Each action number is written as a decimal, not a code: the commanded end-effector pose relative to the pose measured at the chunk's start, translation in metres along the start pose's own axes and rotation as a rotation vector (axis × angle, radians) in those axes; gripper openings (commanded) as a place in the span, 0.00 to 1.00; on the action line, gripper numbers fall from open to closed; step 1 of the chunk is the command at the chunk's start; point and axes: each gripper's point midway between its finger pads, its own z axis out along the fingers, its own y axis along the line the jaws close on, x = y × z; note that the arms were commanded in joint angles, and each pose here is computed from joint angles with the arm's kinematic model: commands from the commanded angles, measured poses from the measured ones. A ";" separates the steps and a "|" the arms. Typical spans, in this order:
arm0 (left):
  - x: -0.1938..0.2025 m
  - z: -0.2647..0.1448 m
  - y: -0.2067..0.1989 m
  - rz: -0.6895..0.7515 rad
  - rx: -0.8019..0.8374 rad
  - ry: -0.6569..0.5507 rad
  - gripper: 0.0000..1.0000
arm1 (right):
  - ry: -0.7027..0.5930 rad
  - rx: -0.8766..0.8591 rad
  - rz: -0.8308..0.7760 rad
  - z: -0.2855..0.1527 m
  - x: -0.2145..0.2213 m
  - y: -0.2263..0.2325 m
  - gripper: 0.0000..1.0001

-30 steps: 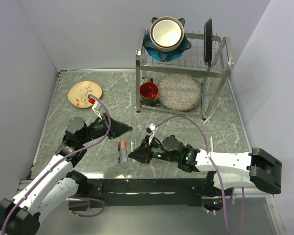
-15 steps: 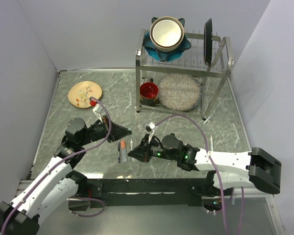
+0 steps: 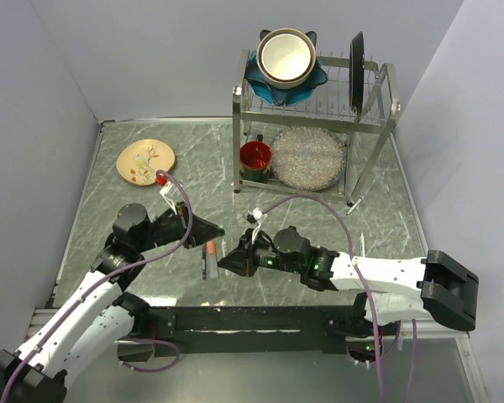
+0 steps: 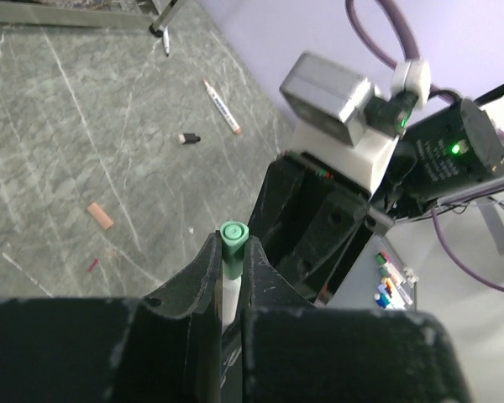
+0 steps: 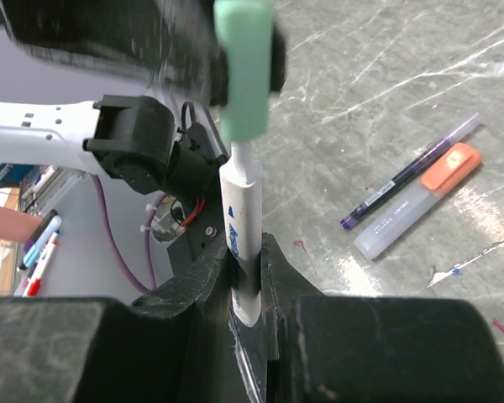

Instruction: Insert the pens into the pen caps

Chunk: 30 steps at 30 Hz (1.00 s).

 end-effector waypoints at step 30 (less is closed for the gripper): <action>-0.019 -0.014 -0.039 0.133 0.074 -0.041 0.58 | -0.036 -0.132 -0.120 -0.004 -0.038 0.039 0.00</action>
